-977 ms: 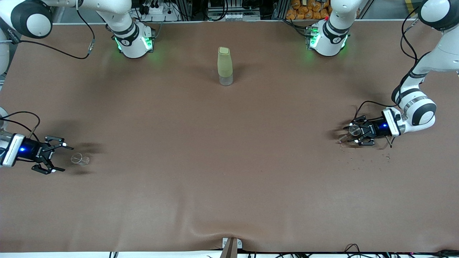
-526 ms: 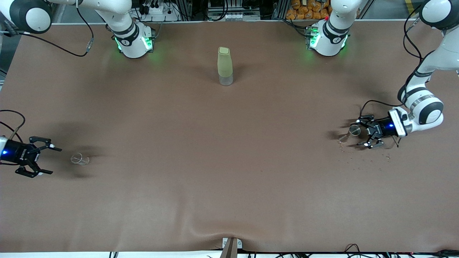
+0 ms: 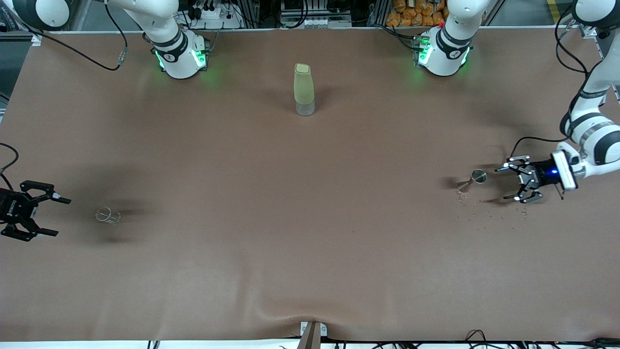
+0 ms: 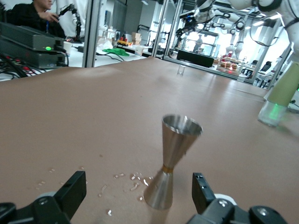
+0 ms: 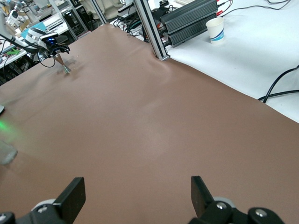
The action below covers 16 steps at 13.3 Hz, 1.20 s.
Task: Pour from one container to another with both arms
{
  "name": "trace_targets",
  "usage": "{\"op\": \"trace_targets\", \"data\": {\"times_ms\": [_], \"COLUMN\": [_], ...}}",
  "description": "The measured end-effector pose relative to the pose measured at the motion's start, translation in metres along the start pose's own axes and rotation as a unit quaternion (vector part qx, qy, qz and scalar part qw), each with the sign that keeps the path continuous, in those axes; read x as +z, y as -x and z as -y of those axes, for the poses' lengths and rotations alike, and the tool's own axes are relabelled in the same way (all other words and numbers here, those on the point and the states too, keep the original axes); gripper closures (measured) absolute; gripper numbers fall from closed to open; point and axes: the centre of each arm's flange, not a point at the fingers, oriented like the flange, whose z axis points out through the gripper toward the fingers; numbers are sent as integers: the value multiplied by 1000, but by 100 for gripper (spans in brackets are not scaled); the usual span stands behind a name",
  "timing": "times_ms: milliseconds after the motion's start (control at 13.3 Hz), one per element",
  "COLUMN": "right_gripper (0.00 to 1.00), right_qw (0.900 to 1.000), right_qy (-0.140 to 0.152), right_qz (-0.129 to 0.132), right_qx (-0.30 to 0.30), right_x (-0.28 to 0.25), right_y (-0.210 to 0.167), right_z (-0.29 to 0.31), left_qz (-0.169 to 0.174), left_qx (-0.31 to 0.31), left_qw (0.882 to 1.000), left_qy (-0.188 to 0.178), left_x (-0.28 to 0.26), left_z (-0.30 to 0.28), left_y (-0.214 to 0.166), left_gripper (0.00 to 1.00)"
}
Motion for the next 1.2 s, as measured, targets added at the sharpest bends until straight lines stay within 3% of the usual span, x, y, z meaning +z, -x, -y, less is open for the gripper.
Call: {"op": "trace_targets", "data": {"times_ms": [376, 526, 827, 1203], "right_gripper": [0, 0, 0, 0], "right_qw": [998, 996, 990, 975], "right_qy": [11, 13, 31, 69], "right_qz": [32, 45, 82, 150], "right_qx": [56, 78, 114, 147], "right_x": [-9, -15, -24, -17], "right_y": [-50, -64, -99, -172], "right_z": [27, 39, 66, 128], "left_qz": [75, 119, 214, 255], "left_qx": [-93, -129, -218, -290], "left_qw": [993, 984, 949, 911], "left_qy": [-23, -31, -77, -144], "left_x": [-36, -38, -27, -31], "left_z": [-5, -12, -41, -72], "left_y": [-116, -160, -270, -335], "left_gripper": [0, 0, 0, 0]}}
